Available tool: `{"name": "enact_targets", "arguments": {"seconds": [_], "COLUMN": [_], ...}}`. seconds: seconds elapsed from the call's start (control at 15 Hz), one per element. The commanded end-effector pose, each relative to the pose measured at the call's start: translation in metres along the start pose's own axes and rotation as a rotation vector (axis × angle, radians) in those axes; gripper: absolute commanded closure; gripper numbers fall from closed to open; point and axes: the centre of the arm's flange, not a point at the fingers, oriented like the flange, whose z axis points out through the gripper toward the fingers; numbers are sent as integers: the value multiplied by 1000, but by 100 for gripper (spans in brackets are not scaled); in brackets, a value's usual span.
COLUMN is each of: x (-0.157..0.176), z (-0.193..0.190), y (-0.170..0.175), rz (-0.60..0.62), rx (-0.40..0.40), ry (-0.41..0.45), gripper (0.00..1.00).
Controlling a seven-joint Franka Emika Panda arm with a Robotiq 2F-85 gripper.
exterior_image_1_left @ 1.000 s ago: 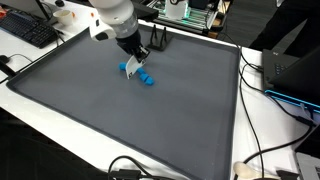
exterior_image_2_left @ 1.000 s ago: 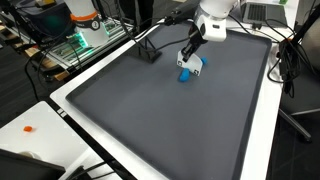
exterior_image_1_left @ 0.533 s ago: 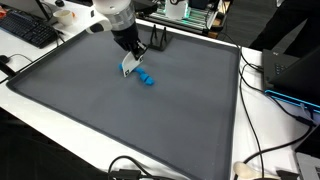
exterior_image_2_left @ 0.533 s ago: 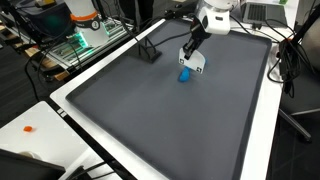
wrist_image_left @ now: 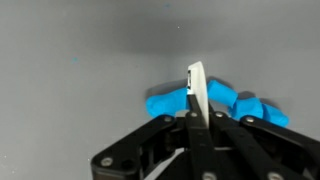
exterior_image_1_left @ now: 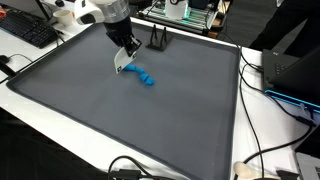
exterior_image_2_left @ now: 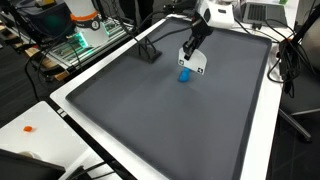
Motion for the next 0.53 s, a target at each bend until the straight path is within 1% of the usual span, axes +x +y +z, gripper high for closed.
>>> {"name": "enact_targets", "arguments": {"seconds": [0.0,0.47], "x": [3,7], "z": [4,15], "y": [4,0], "rz": [-23,-72], "rx": [-29,-47], "ry": [-4,-12], "gripper": [99,99]}}
